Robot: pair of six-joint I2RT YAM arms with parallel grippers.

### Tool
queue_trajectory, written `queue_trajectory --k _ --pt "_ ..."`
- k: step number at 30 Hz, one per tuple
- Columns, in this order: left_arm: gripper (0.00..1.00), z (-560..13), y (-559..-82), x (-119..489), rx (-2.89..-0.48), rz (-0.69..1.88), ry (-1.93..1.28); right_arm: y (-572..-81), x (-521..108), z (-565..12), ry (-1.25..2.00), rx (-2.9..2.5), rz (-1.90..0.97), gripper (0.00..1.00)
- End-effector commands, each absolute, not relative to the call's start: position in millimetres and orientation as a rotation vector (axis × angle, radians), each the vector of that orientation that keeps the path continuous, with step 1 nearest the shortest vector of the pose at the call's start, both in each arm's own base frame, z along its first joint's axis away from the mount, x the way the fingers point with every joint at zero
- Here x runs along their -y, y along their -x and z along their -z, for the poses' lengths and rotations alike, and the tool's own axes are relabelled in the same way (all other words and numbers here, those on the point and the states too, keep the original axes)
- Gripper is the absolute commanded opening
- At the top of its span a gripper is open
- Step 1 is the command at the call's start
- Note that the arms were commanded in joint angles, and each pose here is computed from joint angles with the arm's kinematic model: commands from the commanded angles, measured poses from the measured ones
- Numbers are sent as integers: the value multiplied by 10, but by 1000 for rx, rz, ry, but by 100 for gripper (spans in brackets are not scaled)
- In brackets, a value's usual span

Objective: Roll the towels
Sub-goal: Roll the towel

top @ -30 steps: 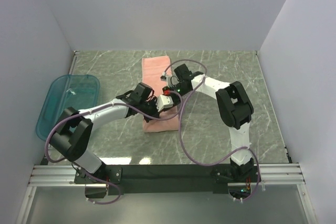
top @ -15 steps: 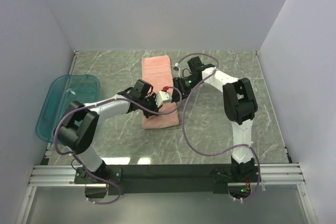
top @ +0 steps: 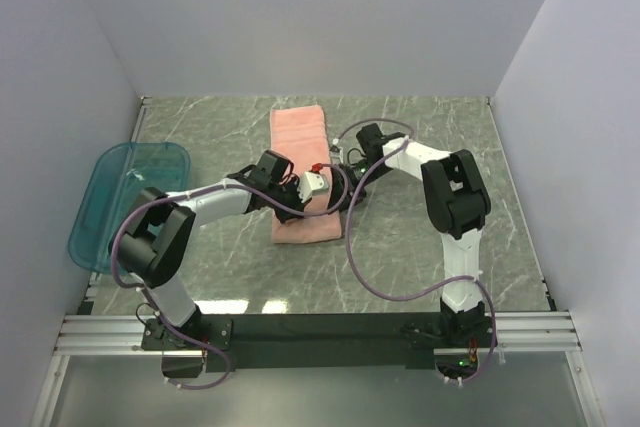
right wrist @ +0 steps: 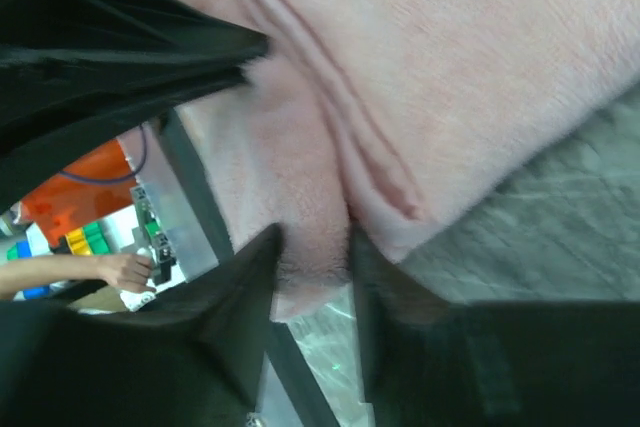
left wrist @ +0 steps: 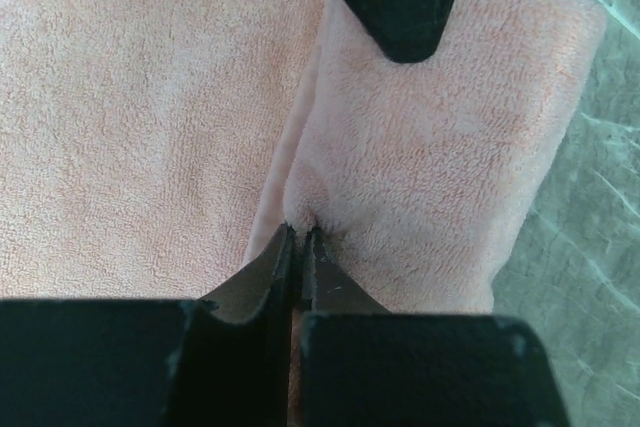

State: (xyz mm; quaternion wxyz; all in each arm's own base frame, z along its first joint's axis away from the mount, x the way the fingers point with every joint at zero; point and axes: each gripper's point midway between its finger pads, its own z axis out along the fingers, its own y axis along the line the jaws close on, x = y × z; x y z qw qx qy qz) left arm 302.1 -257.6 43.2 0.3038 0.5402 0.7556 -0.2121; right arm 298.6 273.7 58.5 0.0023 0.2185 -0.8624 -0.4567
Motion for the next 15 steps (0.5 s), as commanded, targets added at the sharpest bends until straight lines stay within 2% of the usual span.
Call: queue_trajectory --k 1,2,5,11,15 --pt "9 -526 -3181 2549 -1974 507 -1403 -2950 -2648 -329 -651 2748 1321 37" --pt "12 -509 -3184 2513 -1986 492 -1397 -2962 -2635 -275 -641 2758 1306 30" --pt "18 -425 -3127 2382 -2029 456 -1408 -3013 -2631 -150 -624 2801 1260 20" --pt "32 -351 -2910 2020 -2097 358 -1459 -3043 -2574 29 -656 2864 1130 19" --pt "38 -526 -2824 1801 -2127 285 -1416 -3003 -2521 45 -679 2879 1087 20"
